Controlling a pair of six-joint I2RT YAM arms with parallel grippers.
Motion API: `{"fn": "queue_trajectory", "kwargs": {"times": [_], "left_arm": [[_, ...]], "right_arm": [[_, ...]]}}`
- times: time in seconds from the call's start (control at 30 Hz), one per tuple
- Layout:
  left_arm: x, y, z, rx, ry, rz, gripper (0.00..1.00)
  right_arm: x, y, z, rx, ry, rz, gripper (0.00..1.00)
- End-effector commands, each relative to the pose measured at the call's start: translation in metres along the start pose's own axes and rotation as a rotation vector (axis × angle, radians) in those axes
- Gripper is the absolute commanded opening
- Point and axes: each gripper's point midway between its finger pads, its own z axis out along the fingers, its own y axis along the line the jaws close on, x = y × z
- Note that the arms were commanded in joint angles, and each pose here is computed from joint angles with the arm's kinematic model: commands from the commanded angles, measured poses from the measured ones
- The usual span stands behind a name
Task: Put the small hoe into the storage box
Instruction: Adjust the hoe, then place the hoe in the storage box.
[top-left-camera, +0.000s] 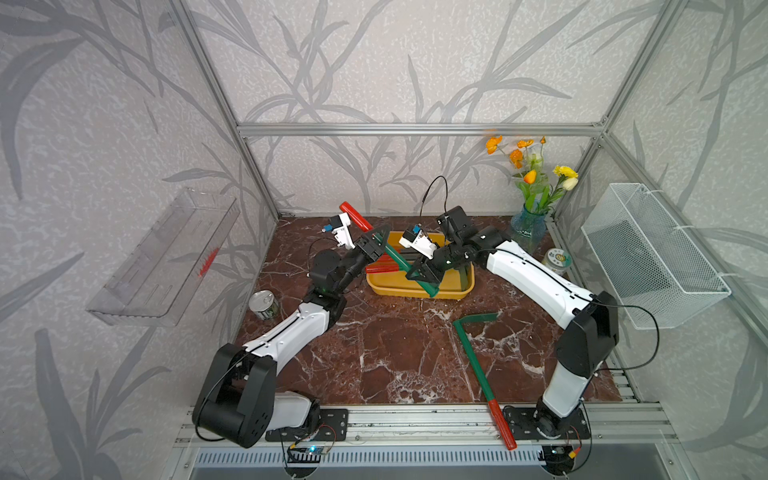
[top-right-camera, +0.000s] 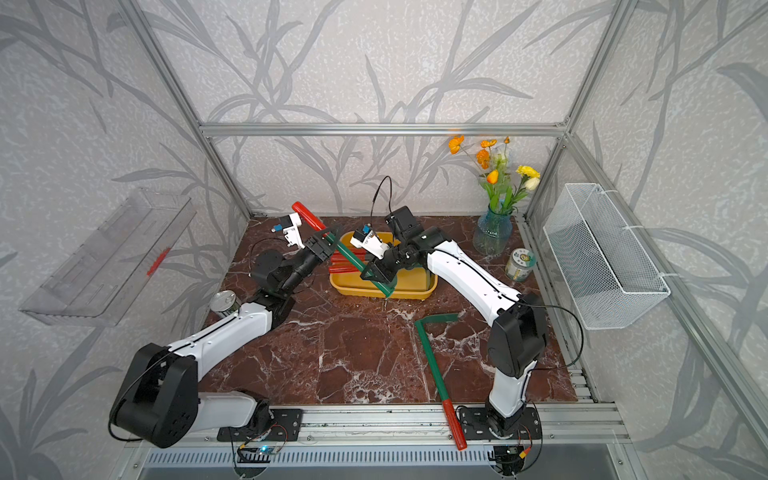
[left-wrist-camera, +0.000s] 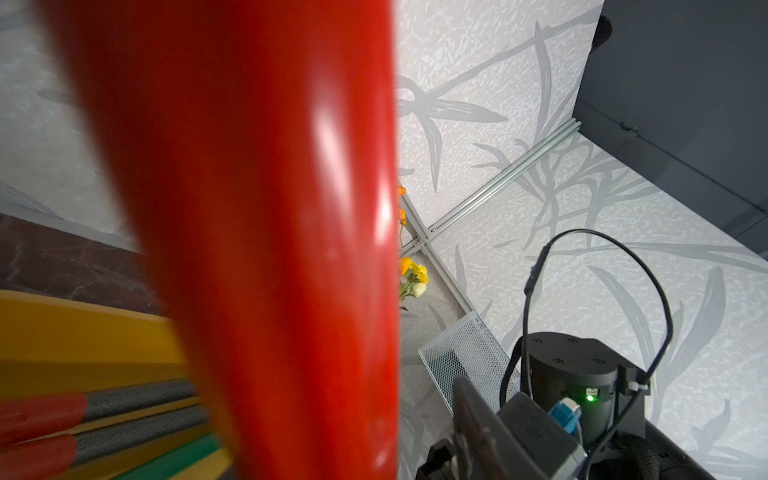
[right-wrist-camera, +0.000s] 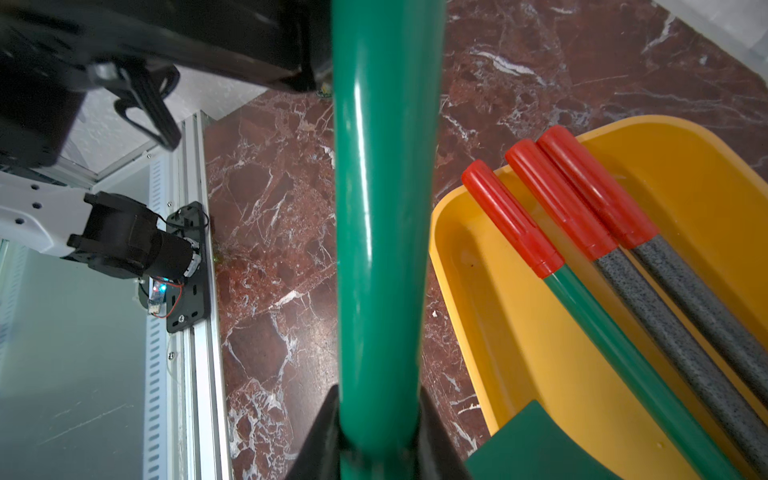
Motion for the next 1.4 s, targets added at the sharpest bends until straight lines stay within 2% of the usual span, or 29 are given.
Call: {"fn": "queue_trajectory", "kwargs": {"times": [0.0, 0.2, 0.4, 0.57, 0.73, 0.83, 1.03, 1.37], "left_arm": [[0.014, 0.015, -0.009, -0.067, 0.060, 0.040, 0.58], [0.027, 0.031, -0.012, -0.120, 0.114, 0.049, 0.65], [0.040, 0.061, -0.025, -0.207, 0.159, 0.044, 0.71], [0.046, 0.083, -0.039, -0.280, 0.187, 0.034, 0.78], [0.038, 0.086, -0.059, -0.339, 0.175, 0.062, 0.79], [0.031, 0.081, -0.067, -0.355, 0.160, 0.075, 0.79], [0.020, 0.077, -0.076, -0.370, 0.129, 0.084, 0.79], [0.015, 0.077, -0.079, -0.373, 0.116, 0.075, 0.78]], "right_arm": [[-0.015, 0.000, -0.007, 0.025, -0.019, -0.078, 0.00], [-0.010, -0.019, 0.002, 0.087, 0.027, -0.085, 0.00], [-0.010, -0.046, -0.007, 0.172, 0.074, -0.112, 0.00], [0.000, -0.066, -0.009, 0.240, 0.174, -0.180, 0.00], [0.035, -0.098, -0.004, 0.343, 0.355, -0.264, 0.00], [0.054, -0.114, 0.003, 0.380, 0.424, -0.298, 0.00], [0.073, -0.115, 0.015, 0.359, 0.395, -0.318, 0.00], [0.106, -0.125, 0.026, 0.347, 0.432, -0.310, 0.00]]}}
